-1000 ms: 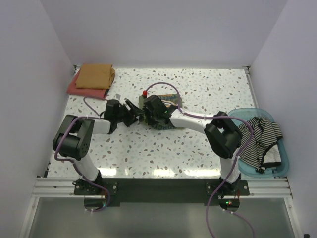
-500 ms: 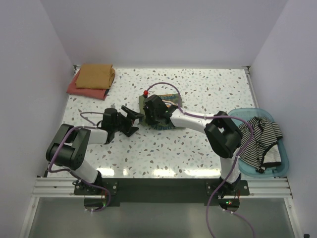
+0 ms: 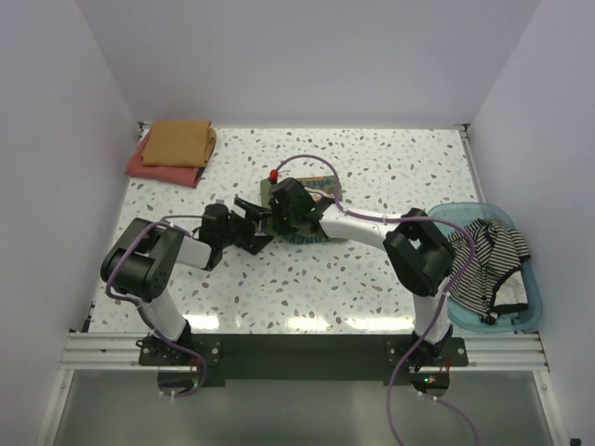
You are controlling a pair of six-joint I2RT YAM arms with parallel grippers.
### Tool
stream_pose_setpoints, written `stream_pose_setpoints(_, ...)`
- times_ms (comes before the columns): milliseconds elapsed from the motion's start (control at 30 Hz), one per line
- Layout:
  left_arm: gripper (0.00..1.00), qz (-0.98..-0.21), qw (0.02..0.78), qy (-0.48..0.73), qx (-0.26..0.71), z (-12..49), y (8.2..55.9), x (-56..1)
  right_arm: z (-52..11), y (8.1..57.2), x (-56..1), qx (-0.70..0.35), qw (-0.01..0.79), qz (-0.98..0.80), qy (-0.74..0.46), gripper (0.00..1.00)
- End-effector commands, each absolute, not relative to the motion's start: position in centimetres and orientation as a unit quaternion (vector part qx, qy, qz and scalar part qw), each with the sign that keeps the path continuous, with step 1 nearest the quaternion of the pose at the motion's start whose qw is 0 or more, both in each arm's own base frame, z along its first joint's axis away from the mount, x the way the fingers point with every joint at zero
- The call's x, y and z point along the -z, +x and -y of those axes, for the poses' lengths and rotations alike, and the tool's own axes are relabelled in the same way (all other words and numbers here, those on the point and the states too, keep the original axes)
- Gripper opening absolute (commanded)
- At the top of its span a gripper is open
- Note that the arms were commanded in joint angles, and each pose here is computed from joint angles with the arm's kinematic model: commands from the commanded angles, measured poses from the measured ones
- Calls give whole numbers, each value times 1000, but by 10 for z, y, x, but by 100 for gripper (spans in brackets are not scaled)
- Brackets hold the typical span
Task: Fold and stack the tank tops
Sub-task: Neatly place the folded tank top to the corner
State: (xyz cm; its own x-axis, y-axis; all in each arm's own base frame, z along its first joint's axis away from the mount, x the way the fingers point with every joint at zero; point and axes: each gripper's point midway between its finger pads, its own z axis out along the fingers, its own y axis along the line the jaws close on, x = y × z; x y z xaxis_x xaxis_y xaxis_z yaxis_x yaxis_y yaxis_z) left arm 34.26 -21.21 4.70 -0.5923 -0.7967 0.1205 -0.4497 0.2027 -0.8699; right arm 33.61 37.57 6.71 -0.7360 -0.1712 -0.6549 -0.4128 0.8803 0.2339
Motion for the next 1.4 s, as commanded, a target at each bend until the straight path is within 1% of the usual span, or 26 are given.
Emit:
stream_pose_setpoints(0,100,-783,160,-451,398,197,336,4,-383,339,-94,-222,347,-899,-152,8)
stream_pose_setpoints(100,100,-794,164,-445,381,198,346,10,-382,337,-93,-224,345,-899,-151,8)
stream_pose_setpoints(200,98,-804,167,-441,361,195,353,17,-382,335,-93,-226,342,-899,-151,7)
stream_pose_setpoints(333,89,-814,182,-430,346,194,365,18,-380,334,-93,-224,343,-899,-153,6)
stream_pose_setpoints(367,84,-816,185,-428,343,193,366,18,-379,335,-93,-224,344,-899,-151,6)
stream_pose_setpoints(467,76,-832,203,-407,318,188,372,18,-375,335,-95,-225,345,-899,-149,6)
stream_pose_setpoints(500,75,-839,204,-406,298,183,371,22,-374,335,-96,-226,345,-899,-148,6)
stream_pose_setpoints(667,72,-855,236,-371,275,178,386,13,-375,333,-101,-240,341,-897,-147,6)
stream_pose_setpoints(900,65,-861,243,-348,278,182,395,13,-377,333,-104,-248,338,-896,-147,5)
stream_pose_setpoints(933,61,-861,246,-346,280,183,397,12,-377,332,-103,-248,336,-897,-147,5)
stream_pose_setpoints(1000,59,-861,253,-340,281,183,400,10,-376,331,-103,-249,335,-897,-147,5)
stream_pose_setpoints(1033,54,-861,255,-336,284,184,401,9,-376,330,-101,-250,333,-897,-147,5)
stream_pose_setpoints(1100,48,-863,264,-323,286,186,405,6,-376,330,-101,-252,333,-897,-146,5)
stream_pose_setpoints(1133,42,-864,267,-317,287,186,408,6,-376,328,-98,-251,330,-898,-147,5)
stream_pose_setpoints(1200,36,-872,274,-295,278,187,415,3,-376,329,-99,-252,331,-898,-145,6)
stream_pose_setpoints(1233,29,-879,279,-277,269,186,417,6,-376,328,-98,-252,330,-898,-145,6)
stream_pose_setpoints(1300,20,-884,288,-263,256,185,424,3,-378,326,-99,-258,325,-897,-150,16)
stream_pose_setpoints(1333,14,-889,295,-247,248,183,426,3,-379,327,-100,-259,325,-897,-151,25)
stream_pose_setpoints(1367,10,-891,301,-238,244,182,429,1,-377,325,-101,-256,322,-899,-152,50)
